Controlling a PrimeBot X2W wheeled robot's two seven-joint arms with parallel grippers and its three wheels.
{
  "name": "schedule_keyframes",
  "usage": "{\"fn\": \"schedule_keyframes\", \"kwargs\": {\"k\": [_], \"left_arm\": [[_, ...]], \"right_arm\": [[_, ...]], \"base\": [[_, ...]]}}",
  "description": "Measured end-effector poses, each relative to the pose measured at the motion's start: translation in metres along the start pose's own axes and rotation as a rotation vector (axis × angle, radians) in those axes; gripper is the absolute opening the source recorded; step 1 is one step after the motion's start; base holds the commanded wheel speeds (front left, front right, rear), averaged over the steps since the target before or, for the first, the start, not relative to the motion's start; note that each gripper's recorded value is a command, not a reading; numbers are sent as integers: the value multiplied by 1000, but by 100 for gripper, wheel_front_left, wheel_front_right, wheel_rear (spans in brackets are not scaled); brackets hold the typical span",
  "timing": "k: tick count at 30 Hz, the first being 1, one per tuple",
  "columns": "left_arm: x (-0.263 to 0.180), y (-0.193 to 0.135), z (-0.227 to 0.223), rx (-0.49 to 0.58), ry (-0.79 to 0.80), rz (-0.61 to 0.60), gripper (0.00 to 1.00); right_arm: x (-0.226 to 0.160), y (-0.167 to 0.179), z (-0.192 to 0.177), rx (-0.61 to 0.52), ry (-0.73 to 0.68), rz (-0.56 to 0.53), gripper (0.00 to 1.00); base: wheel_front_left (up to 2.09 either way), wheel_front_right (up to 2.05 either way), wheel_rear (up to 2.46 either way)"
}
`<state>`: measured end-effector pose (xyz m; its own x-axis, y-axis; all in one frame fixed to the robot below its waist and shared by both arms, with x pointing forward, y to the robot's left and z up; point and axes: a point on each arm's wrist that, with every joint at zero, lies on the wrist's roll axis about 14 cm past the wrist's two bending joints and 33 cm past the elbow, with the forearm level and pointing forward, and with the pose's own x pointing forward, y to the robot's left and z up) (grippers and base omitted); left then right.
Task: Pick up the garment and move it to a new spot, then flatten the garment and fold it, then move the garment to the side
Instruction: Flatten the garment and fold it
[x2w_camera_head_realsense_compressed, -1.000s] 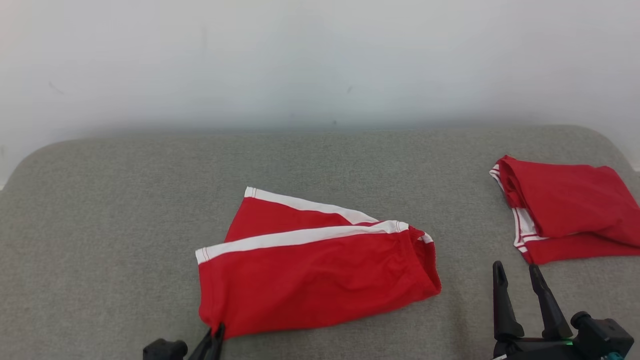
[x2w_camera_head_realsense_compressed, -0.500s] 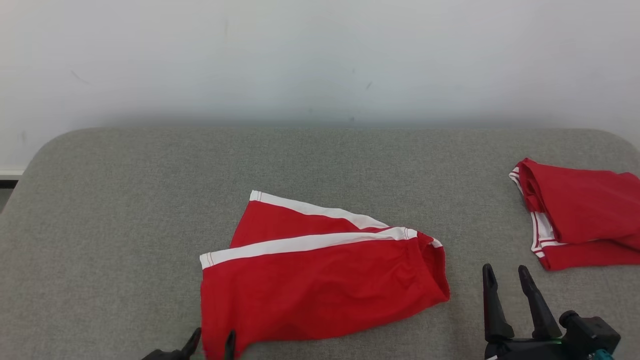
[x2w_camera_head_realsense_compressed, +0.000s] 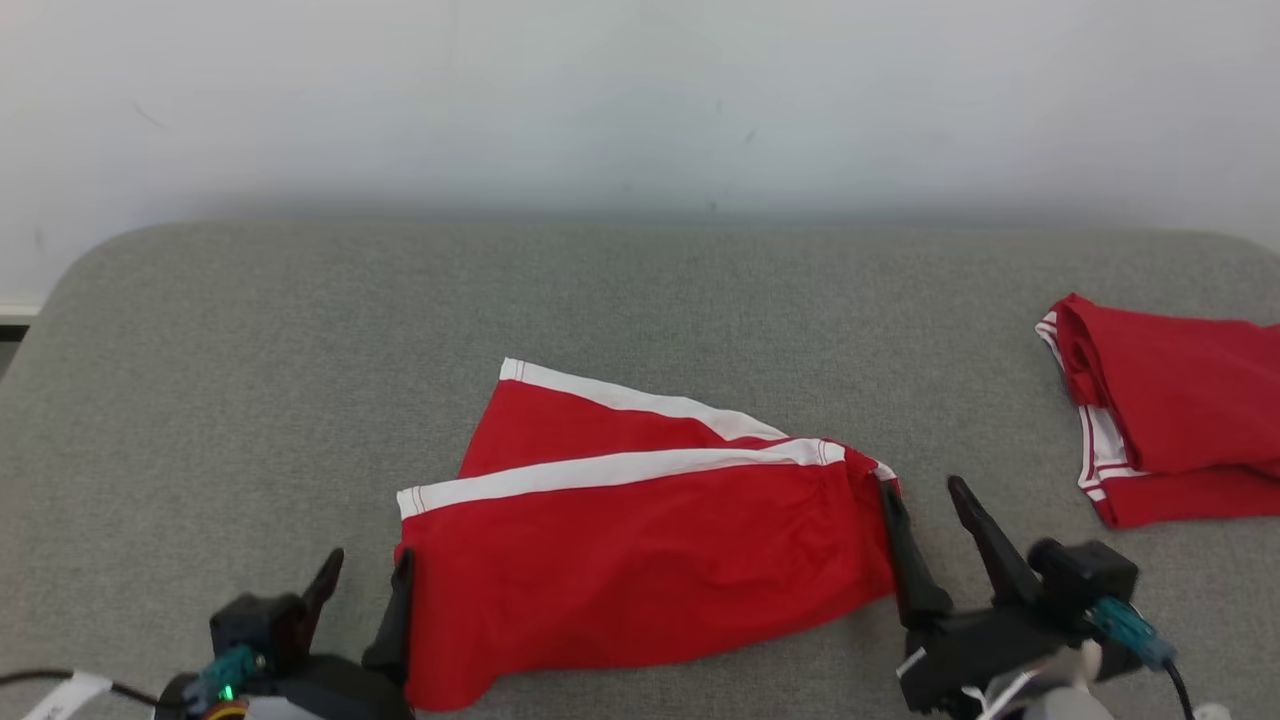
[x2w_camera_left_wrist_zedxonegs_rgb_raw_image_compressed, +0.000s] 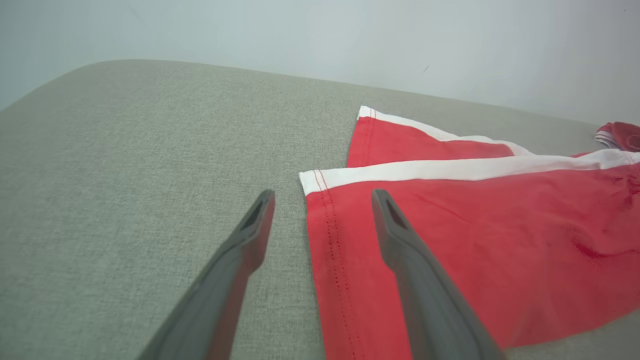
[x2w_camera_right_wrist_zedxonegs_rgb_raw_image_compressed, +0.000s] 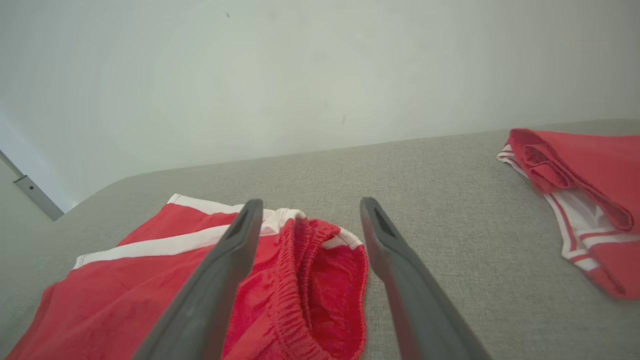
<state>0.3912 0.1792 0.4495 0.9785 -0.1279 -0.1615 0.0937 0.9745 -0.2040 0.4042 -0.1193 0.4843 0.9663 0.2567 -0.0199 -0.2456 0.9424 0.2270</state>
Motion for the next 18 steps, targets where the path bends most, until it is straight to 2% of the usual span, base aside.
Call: {"fn": "schedule_keyframes", "kwargs": {"k": [9,18], "left_arm": [[51,-2,-18,4,105,-34,100],[75,0,-43,-5,186,-18,100]], "right_arm": [[42,10,-18,-24,91,61,100],[57,4,-50,-30,193,56,100]], "base": [[0,0,0],[0,0,0]]}}
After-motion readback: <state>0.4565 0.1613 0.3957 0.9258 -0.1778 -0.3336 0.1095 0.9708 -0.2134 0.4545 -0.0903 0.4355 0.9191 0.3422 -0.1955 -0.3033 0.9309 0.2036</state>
